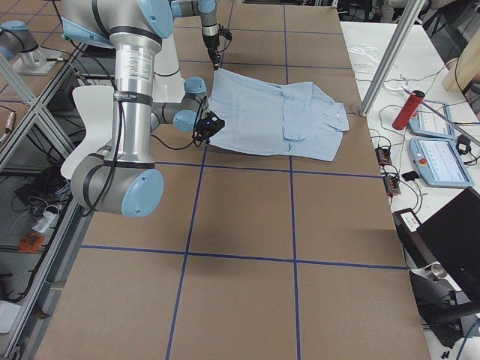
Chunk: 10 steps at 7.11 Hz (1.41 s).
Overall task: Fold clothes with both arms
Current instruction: 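Lift the hem with both grippers and fold it up toward the collar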
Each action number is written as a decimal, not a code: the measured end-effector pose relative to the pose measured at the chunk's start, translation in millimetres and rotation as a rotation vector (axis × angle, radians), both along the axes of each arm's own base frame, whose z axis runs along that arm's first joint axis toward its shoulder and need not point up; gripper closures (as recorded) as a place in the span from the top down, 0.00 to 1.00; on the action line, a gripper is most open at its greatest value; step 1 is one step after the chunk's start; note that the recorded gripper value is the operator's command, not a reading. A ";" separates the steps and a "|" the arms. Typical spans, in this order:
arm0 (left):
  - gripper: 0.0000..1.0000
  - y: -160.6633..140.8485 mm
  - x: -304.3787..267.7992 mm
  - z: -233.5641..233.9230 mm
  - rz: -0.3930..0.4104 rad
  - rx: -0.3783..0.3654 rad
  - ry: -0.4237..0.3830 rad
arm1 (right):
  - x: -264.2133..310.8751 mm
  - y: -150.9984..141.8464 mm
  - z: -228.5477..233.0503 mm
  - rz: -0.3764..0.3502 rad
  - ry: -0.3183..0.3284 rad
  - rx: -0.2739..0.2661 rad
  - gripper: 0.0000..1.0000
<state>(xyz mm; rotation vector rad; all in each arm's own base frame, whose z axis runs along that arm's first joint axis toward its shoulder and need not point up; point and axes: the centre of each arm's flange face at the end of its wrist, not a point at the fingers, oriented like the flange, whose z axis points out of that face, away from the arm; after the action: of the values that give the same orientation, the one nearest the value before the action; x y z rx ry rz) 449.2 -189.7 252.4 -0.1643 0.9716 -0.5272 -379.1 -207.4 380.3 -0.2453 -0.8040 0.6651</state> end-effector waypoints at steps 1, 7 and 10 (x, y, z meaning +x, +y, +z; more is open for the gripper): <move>0.00 10.8 -3.5 -7.1 -0.001 -0.033 0.015 | 4.5 7.2 -4.8 -0.015 -0.008 0.001 0.00; 0.00 -57.6 -50.2 -54.9 -0.139 0.018 0.109 | 37.9 -50.9 -38.8 0.121 -0.079 0.048 0.00; 0.00 -156.4 -65.2 -55.3 -0.250 0.131 0.050 | 49.6 -135.2 -50.2 0.238 -0.086 0.135 0.00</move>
<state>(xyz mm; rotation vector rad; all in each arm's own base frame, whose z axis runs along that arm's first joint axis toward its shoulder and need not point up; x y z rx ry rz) 384.0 -346.1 197.1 0.0626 1.0788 -0.6882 -329.5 -342.6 330.1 -0.0553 -0.9662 0.8236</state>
